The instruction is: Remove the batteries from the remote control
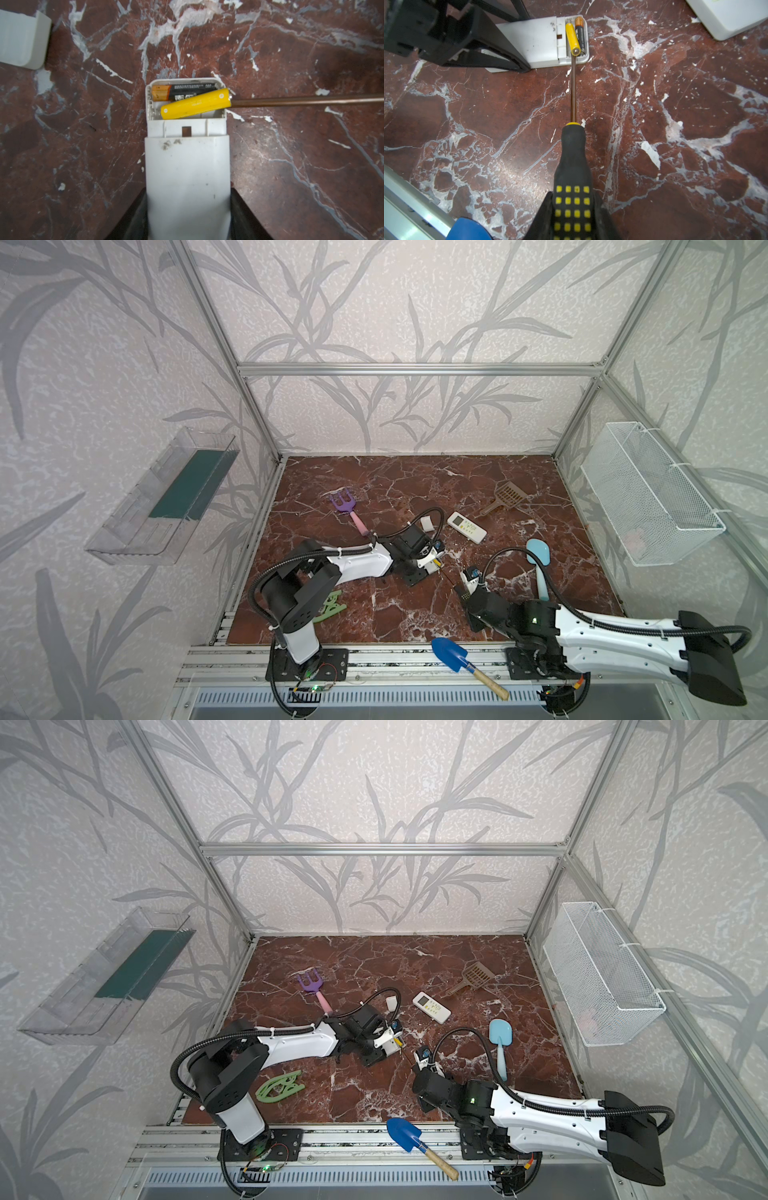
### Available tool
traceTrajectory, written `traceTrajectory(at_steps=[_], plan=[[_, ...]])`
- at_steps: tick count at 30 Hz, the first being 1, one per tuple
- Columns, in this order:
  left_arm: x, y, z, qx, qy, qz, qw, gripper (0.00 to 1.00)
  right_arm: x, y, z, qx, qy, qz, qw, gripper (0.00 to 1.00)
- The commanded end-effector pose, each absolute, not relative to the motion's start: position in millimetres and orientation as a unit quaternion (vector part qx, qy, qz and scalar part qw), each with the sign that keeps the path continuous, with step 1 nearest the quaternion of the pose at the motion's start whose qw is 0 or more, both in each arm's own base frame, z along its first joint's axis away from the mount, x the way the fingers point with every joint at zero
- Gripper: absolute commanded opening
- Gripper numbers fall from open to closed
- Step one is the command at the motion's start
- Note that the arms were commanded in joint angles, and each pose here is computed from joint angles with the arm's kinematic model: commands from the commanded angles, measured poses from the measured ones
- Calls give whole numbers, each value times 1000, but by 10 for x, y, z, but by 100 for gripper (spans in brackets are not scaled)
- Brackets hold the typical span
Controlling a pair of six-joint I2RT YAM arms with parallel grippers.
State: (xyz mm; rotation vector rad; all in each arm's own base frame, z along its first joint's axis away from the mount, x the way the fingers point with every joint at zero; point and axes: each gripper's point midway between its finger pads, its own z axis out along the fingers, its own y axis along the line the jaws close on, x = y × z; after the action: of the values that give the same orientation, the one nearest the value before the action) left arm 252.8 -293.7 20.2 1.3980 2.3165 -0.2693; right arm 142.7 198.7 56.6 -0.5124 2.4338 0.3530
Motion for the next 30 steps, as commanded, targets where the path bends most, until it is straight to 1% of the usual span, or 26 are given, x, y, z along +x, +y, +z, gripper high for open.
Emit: traceTrajectory(at_steps=[1,7,19,30], plan=[[2439,-2861,208,508,833,-93,200,26,1462,2069,599,-199,918,142,313,0],[2423,-2868,230,510,831,-96,201,26,1584,2153,559,-201,910,145,331,0],[2393,-2863,210,510,832,-98,195,26,1735,2063,655,-185,902,132,367,0],[2399,-2858,205,507,834,-97,195,27,1747,1949,588,-179,907,121,362,0]])
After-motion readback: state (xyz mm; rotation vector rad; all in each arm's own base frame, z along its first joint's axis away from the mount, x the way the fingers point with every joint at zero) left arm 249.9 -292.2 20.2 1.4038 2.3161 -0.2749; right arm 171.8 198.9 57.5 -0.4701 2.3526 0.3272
